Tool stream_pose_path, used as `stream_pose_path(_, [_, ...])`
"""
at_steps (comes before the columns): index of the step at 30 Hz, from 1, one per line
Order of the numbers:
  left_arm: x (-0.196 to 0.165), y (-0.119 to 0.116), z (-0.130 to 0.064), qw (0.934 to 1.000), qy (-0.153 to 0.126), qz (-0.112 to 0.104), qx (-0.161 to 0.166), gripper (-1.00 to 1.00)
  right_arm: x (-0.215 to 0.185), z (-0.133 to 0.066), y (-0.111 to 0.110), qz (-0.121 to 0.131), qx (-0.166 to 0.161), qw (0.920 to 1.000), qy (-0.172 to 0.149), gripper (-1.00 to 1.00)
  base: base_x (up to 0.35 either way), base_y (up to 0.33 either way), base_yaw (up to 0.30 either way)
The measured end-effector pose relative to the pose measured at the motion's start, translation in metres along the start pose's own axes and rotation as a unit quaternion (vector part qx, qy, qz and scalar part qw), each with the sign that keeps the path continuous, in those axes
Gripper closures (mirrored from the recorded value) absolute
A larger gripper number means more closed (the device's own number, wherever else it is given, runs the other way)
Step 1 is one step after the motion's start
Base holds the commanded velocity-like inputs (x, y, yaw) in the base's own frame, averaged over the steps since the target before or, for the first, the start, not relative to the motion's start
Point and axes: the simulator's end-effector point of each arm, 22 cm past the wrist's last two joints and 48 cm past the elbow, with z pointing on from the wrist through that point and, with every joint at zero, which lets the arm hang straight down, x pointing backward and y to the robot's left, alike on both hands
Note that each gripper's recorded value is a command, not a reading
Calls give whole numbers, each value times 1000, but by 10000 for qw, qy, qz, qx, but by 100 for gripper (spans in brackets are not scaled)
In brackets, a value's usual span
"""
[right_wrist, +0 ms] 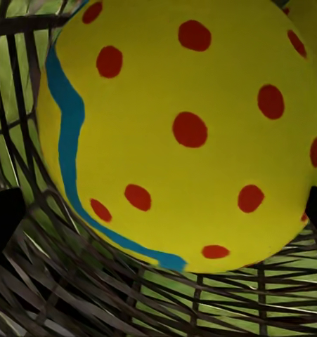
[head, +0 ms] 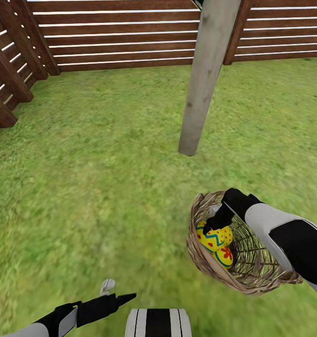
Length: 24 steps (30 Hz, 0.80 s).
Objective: Take the three Easter eggs out of the wicker basket on the lawn in the garden, then place them on the lawn next to a single tree (choose any tree) so that all three eggs are next to the same tree and none are left in the basket.
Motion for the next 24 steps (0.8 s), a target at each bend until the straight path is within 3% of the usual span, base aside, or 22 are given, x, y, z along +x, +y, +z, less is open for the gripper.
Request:
stream_pose_path(10, [2, 10, 5, 10000, -9, 18, 5, -100, -1, 9, -7, -99, 113, 9999, -8, -100, 1, 0, 0])
stream_pose_path(12, [3, 14, 7, 10000, -8, 17, 5, -100, -25, 1, 3, -128, -7, 9993, -339, -100, 0, 0, 0])
stream_pose_path(14, [4, 18, 9, 10000, -8, 17, 6, -100, -35, -1, 4, -211, 22, 9987, -459, -100, 0, 0, 0])
stream_pose_path(24, [4, 21, 10, 10000, -12, 19, -1, -100, -35, 1, 2, -236, 81, 9986, -456, -100, 0, 0, 0])
